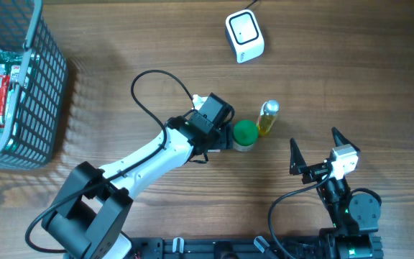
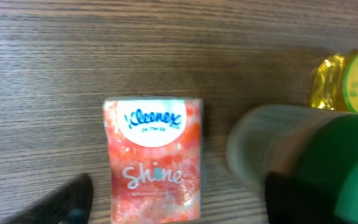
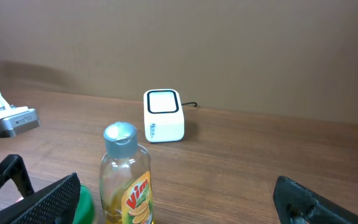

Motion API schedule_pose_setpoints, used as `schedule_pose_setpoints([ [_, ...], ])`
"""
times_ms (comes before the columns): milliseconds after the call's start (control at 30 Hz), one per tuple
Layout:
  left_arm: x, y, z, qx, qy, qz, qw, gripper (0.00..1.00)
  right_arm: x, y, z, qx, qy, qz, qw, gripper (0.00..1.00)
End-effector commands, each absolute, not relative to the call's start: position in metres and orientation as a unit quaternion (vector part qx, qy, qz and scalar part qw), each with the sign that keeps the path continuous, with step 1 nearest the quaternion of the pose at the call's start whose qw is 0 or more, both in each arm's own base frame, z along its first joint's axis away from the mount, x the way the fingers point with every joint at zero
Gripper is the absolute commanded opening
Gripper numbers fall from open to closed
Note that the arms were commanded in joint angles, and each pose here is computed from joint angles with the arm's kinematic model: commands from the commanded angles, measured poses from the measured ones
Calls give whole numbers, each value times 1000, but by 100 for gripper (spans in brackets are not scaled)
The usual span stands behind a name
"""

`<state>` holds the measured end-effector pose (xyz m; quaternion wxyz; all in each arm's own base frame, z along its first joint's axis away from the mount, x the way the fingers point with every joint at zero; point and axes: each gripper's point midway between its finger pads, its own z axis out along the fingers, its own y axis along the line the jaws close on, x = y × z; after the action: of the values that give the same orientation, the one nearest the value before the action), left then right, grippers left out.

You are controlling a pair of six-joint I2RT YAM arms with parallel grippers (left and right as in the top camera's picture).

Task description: Scan the item barcode

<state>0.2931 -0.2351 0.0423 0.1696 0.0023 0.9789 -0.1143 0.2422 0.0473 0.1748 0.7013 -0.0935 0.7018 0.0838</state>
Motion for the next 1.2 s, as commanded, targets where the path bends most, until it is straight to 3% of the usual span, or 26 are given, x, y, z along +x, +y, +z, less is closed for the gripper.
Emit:
schedule_pose_setpoints([
  [0,291,-233,39,1,980,-108,169,100,242,49,176,-102,699,84,703,100],
  [267,297,-226,49,71,975,-97,186,100,242,49,176,-102,699,84,703,100],
  [433,329,-190,100,35,968,-102,228,100,242,49,176,-102,699,84,703,100],
  [500,352,-159,146,47,958,-87,268,100,242,49,176,-102,699,84,703,100],
  [633,407,-45,306,-17,908,-42,417,100,242,49,176,-102,699,84,703,100],
  [733,409,46,414,-63,848,12,527,100,242,49,176,-102,699,84,703,100],
  [800,397,104,448,-100,819,68,561,100,242,49,176,-102,699,84,703,100],
  [1000,376,216,416,-164,831,162,506,100,242,49,176,-102,699,83,703,99],
  [1167,379,281,341,-181,875,180,412,100,242,49,176,-102,699,84,703,100],
])
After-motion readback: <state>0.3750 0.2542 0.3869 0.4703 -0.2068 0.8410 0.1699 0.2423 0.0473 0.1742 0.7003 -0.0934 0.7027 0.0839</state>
